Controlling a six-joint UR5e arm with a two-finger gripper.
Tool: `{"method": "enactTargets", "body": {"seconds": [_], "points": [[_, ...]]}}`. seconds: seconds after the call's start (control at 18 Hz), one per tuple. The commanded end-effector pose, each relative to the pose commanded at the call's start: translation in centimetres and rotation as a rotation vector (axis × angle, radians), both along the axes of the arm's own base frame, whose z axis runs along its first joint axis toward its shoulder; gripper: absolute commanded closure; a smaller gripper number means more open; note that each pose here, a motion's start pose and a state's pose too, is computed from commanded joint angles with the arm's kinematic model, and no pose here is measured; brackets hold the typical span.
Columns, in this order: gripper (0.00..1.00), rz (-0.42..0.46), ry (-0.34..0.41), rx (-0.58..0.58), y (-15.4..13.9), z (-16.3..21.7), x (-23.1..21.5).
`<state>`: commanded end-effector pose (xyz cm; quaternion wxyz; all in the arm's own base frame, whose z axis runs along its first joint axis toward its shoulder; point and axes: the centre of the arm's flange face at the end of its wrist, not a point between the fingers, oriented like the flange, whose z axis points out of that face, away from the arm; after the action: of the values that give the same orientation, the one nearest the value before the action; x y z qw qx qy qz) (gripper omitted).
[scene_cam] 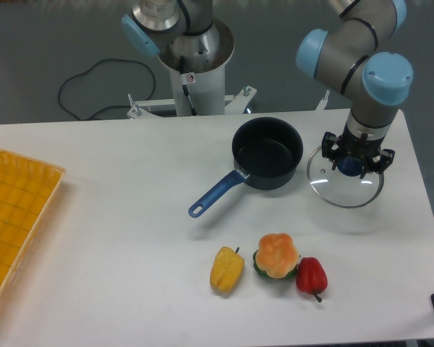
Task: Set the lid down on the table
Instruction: 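Lower the glass lid held by its blue knob down onto the table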
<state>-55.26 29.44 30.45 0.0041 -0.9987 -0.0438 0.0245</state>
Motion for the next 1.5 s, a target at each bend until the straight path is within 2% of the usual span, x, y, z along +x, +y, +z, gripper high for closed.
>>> {"method": "enactTargets", "body": {"seconds": [0.5,0.89,1.17,1.5], "points": [[0.56,-0.002,0.011,0.005,0.3,0.2,-1.2],[0.56,-0.015,0.006,0.003,1.0,-1.1,-2.9],[0.56,-0.041,-0.019,-0.007,1.7,-3.7,-3.7],[0.56,-0.060,0.011,0.000,3.7,-7.9,-4.5]]}}
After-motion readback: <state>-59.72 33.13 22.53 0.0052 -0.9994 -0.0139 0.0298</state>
